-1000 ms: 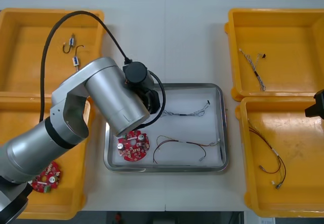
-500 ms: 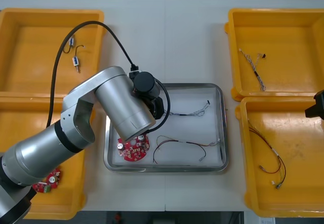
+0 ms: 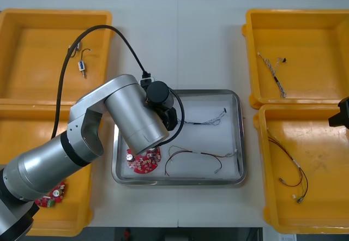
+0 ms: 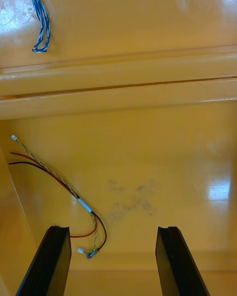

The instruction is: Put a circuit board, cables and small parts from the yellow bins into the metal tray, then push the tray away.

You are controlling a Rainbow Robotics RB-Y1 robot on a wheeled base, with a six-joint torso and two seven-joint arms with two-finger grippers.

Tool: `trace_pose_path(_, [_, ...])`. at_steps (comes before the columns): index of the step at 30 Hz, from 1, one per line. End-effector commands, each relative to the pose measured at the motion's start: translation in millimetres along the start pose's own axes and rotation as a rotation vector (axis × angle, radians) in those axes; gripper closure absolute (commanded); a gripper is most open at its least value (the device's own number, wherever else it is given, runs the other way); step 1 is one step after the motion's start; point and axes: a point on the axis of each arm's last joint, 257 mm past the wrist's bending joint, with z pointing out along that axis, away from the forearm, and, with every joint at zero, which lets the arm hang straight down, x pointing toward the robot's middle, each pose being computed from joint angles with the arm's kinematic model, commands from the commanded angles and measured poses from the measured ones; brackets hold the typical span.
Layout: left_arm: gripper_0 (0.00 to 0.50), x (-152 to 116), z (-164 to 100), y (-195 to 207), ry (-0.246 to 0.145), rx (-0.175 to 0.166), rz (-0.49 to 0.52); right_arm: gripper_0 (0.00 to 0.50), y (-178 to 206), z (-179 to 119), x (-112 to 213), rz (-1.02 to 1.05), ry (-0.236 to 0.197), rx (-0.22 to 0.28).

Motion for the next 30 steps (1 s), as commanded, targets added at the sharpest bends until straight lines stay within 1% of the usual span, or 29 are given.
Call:
trace_pose_path(1, [0.012,10,0,-7,-0.001,0.005,0.064,0.000,-1,-6,-5,0.022,-0.036,-0.002])
trace_pose_path(2, [0.000,8,0,-6,-0.006,0.003,0.064,0.000,-1,-6,-5,0.022,-0.036,-0.002])
trace_pose_path(7, [0.000,2,-2,-7,-0.024,0.002,0.064,0.000,-1,-6,-5,0.022,-0.036,-0.002])
trace_pose_path(10, [0.000,-4,-10,-5,-0.030,-0.008,0.068,0.000,-1,-6,-5,0.022,-0.036,-0.002])
trace_pose_path(13, [0.000,-9,-22,-4,-0.013,-0.011,0.066,0.000,-1,-6,-5,0.022,-0.036,-0.002])
trace_pose_path(18, [0.000,-19,-49,-4,0.029,0.013,0.059,0.000,-1,-6,-5,0.022,-0.036,-0.002])
trace_pose_path(22, [0.000,-32,-73,3,0.050,0.031,0.074,0.000,-1,-6,-5,0.022,-0.036,-0.002])
trace_pose_path(25, [0.000,-42,-87,12,0.058,0.037,0.076,0.000,-1,-6,-5,0.022,-0.036,-0.002])
trace_pose_path(27, [0.000,-53,-100,24,0.060,0.044,0.075,0.000,-1,-6,-5,0.022,-0.036,-0.002])
trace_pose_path(30, [0.000,-68,-117,47,0.058,0.039,0.071,0.000,-1,-6,-5,0.022,-0.036,-0.002])
